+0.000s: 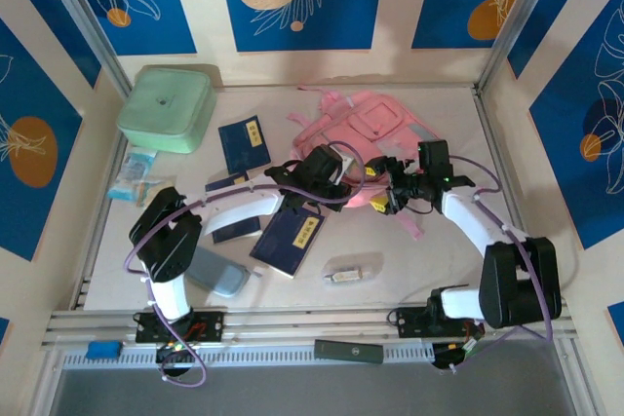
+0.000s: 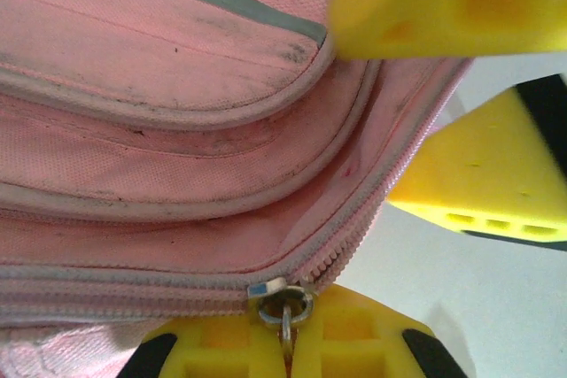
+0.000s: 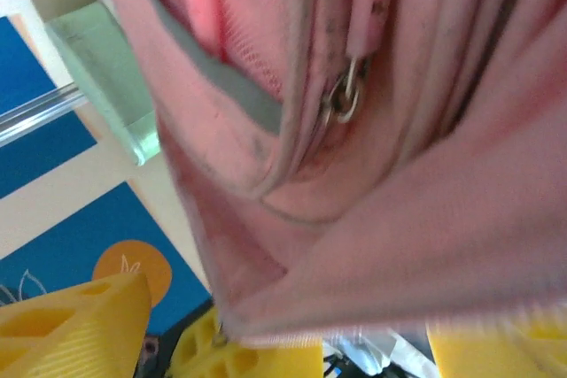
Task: Pack the student bag
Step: Unzip the student bag at the top-right of the table.
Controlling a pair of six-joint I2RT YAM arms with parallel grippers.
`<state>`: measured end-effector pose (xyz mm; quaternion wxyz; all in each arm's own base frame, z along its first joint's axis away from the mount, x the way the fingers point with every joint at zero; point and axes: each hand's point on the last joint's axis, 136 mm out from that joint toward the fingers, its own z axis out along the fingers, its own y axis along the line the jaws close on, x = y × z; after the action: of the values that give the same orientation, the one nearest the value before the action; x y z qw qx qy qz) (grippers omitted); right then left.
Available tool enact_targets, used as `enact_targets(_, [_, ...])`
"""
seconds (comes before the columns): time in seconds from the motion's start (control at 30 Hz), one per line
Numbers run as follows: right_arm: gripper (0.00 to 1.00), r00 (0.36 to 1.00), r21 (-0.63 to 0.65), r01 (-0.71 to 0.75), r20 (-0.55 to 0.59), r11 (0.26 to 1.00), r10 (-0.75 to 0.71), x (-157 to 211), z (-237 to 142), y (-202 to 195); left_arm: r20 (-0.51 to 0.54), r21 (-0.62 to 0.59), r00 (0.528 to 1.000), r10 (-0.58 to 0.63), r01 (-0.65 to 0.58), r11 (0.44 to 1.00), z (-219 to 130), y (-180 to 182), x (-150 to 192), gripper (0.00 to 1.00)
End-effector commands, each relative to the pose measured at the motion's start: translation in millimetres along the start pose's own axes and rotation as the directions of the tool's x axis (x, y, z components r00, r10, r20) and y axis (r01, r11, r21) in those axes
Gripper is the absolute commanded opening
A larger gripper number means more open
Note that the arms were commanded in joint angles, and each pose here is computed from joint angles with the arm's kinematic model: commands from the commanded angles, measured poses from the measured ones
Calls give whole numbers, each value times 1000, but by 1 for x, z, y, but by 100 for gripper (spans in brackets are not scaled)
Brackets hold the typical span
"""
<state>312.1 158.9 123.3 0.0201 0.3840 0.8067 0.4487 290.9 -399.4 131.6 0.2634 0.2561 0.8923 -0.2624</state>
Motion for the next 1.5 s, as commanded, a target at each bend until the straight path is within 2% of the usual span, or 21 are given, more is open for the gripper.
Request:
enact_targets(0.0, [68, 999, -1, 2, 54, 1000, -2, -17, 13, 15, 97, 78, 995, 2, -10, 997, -10, -21, -35, 0])
enact_targets(0.17, [40, 994, 15, 86, 73, 996, -87, -23, 25, 29, 97, 82, 995, 6, -14, 997, -15, -23, -36, 0])
enact_targets(0.3, [12, 979, 38, 203, 10, 978, -203, -14, 31, 42, 66, 64, 997, 28, -32, 997, -26, -20, -26, 0])
enact_targets(0.43, [1, 949, 95, 314, -16, 945, -314, -14, 15, 36, 6, 10, 999, 43, -43, 999, -42, -7, -4, 0])
enact_targets(0.53, [0, 940, 121, 336, 24, 934, -341, -28, -8, 26, -16, -8, 999, 36, -36, 999, -48, 1, 12, 0])
enact_targets(0.7, [0, 969, -25, 243, 46, 970, -241, -62, -49, 21, -61, -93, 997, 48, -53, 994, -48, 22, 33, 0])
enact_targets(0.8, [0, 967, -9, 246, 79, 969, -244, -78, -63, 21, -70, -112, 997, 45, -52, 992, -44, 27, 34, 0])
enact_targets(0.97, [0, 962, 46, 237, 128, 971, -241, -92, -73, 16, -63, -76, 997, 34, -39, 996, -36, 17, 21, 0])
enact_targets(1.03, [11, 962, 33, 237, 128, 971, -239, -86, -71, 18, -49, -61, 999, 21, -24, 998, -34, 12, 14, 0])
enact_targets(1.17, [46, 974, 3, 219, 61, 976, -218, -58, -59, 18, -9, -4, 1000, -18, 18, 1000, -29, -1, -1, 0])
enact_targets(1.27, [67, 986, 3, 165, 25, 986, -165, -38, -54, 9, -3, 26, 999, -43, 43, 999, -23, -7, -6, 0])
enact_targets(1.37, [78, 994, -8, 108, -12, 994, -108, -13, -50, 2, -11, 37, 998, -55, 56, 998, -19, -9, -7, 0])
enact_targets(1.47, [82, 997, -10, 70, -38, 997, -71, 10, -38, 1, -16, 53, 998, -61, 62, 997, -15, -13, -7, 0])
